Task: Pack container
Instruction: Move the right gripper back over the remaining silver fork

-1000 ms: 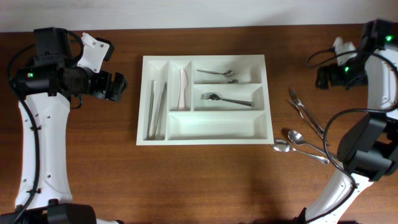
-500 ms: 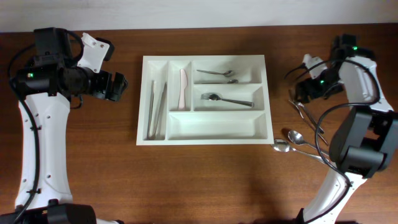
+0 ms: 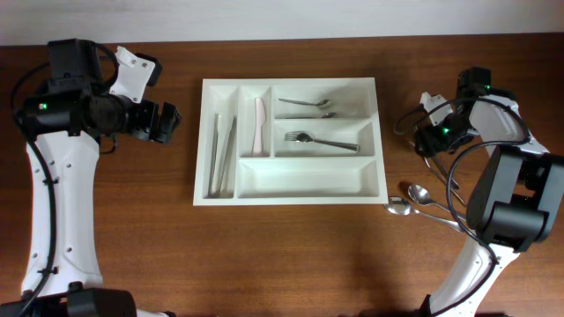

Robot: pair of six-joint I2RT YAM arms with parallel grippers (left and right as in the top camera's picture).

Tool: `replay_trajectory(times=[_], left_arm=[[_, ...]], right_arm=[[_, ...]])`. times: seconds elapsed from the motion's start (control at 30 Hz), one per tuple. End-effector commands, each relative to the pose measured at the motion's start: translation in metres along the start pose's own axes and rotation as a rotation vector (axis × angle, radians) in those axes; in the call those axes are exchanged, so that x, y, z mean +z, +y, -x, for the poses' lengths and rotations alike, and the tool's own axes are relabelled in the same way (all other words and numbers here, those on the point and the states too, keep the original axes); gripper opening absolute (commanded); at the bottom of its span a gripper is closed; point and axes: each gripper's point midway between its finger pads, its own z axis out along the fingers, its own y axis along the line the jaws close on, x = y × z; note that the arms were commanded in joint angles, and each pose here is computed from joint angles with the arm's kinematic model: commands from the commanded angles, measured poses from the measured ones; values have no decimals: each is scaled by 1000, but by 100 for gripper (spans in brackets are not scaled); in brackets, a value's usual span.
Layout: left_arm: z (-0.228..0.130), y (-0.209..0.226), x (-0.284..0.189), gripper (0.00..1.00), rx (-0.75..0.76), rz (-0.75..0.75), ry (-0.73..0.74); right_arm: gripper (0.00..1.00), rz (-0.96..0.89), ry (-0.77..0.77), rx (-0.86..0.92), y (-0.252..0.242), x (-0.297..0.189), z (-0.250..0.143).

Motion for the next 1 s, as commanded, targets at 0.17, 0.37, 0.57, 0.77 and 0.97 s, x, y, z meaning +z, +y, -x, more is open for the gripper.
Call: replay_trajectory(times=[0.17,0.37,0.57,0.77,0.97], left_arm=[[5,-3,-10,99,21,1,-29],[5,-3,-10,99,22,1,-29],[5,-3,-10,99,21,1,-29],[5,-3,-10,99,21,1,-29],[5,-4,-10,99,21,1,-30]], right_arm=[[59,9,-1,14,2,0,-3],[59,35,-3,18,3,-27,6],[60,26,-2,46,-12,-40,1],[60,72,16,81,-17,-42,-17],[60,120,50,36,1,-33,-24]])
